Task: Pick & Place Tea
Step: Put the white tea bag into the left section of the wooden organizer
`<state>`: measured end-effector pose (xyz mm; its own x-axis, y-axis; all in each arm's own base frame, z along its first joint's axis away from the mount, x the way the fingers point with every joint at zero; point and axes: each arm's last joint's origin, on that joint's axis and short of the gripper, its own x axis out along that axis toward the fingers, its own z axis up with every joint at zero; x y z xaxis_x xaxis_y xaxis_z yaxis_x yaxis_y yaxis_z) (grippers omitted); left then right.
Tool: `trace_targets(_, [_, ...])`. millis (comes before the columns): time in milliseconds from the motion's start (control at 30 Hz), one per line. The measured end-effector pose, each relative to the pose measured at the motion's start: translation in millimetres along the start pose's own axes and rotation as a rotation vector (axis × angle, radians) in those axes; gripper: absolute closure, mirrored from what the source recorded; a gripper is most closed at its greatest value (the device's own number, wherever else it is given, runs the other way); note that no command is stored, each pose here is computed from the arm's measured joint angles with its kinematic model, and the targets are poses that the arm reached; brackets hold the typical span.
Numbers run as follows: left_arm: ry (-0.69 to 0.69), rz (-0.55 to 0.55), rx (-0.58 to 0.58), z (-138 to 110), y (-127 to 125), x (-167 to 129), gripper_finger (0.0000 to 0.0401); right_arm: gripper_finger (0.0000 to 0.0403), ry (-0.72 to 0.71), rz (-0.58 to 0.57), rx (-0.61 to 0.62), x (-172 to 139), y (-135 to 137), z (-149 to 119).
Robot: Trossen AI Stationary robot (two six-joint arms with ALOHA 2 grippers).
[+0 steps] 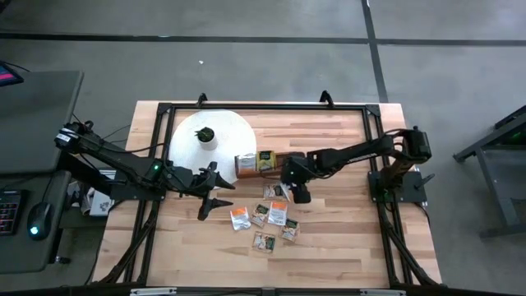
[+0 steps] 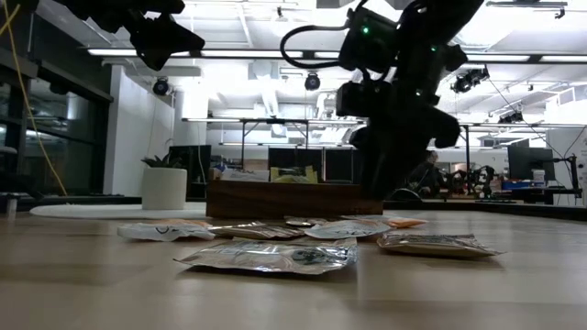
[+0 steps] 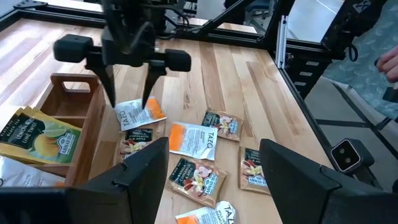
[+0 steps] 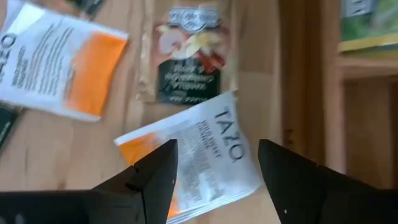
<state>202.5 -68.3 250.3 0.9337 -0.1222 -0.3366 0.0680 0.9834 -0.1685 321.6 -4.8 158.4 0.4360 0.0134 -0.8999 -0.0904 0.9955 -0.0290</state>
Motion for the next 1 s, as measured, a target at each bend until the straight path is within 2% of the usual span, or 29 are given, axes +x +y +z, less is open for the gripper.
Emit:
trace_targets(267, [0.0, 0.0, -0.002, 0, 0, 0, 0.0153, 0.0185, -0.035, -0.002, 0.042, -1, -16, 1])
trace_targets(500, [0.0, 0.0, -0.001, 0, 0, 0, 0.0153, 0.0185, -0.043, 0.051, 0.061, -1, -22, 0])
trace_targets(1000, [0.008, 0.001, 0.002, -1, 0, 0, 0.0153, 0.0186, -0.019, 0.109, -0.013, 10, -21, -2])
